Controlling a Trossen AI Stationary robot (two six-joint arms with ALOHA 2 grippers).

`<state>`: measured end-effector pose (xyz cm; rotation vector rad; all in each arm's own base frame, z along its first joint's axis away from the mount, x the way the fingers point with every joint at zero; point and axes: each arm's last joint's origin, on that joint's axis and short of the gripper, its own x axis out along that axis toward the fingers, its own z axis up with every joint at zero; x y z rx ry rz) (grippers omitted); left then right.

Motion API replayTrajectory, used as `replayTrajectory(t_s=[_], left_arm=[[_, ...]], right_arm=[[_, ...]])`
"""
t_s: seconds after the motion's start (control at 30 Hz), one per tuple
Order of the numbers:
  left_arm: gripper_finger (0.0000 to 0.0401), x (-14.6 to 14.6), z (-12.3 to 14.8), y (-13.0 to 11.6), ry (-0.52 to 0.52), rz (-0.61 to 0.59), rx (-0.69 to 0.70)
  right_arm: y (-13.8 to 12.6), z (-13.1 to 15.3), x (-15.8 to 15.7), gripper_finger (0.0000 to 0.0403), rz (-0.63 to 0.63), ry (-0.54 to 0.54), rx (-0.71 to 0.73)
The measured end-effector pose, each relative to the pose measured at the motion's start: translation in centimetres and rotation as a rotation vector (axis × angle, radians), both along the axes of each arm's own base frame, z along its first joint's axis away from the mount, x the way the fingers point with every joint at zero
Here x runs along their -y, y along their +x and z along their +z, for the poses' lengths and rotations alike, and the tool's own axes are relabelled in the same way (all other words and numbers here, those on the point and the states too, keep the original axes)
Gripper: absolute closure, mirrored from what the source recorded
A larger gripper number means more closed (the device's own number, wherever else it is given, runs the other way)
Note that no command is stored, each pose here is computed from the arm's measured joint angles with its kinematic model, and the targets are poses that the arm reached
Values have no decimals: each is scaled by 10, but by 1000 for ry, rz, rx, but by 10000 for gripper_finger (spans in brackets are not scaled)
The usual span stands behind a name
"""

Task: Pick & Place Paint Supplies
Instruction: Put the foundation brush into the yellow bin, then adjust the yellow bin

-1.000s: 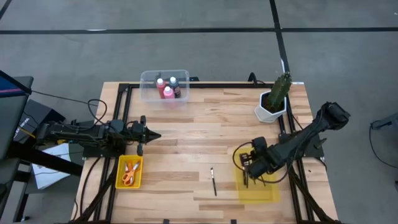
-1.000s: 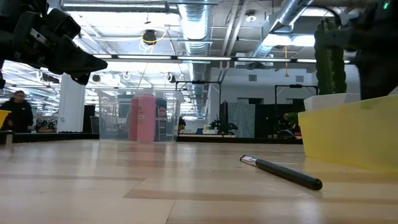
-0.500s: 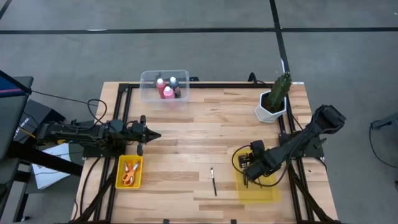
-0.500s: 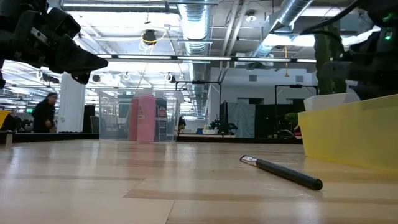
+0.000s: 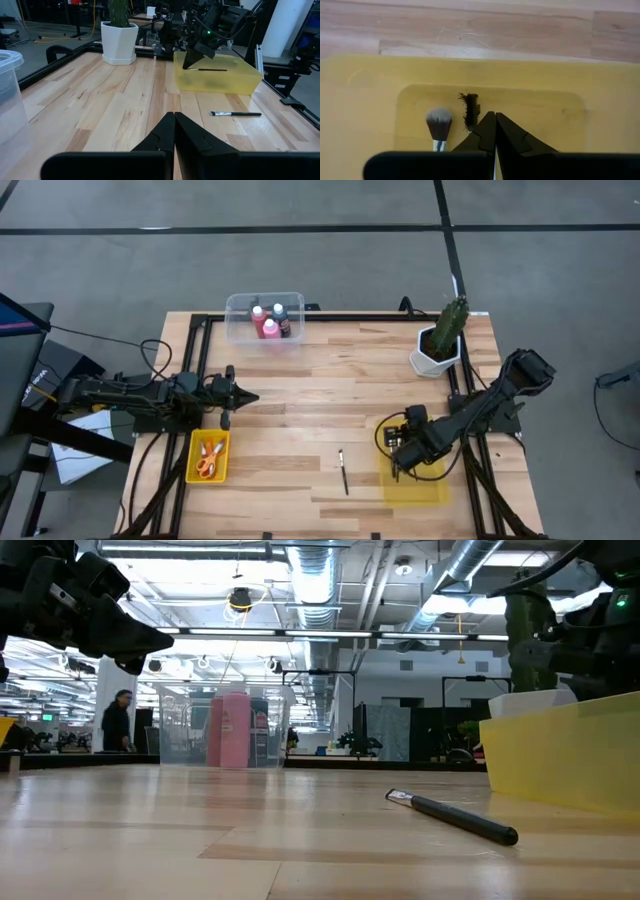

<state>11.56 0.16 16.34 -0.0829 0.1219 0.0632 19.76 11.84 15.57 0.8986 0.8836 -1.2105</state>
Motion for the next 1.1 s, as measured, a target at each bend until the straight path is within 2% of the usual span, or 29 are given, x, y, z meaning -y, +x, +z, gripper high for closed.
replayTrajectory(t_s=[0.5,0.87,0.97,1.1], left_arm=[[400,0,0,0,-1,-3,0],[400,0,0,0,0,-3,0],[400,0,0,0,0,-2,0],[400,0,0,0,0,2,-1]], right_arm=[[0,0,0,402,-8,2,6],[3,2,-1,367,-20,15,33],[4,14,-2,359,-14,9,79],[1,46,-5,360,10,3,99]])
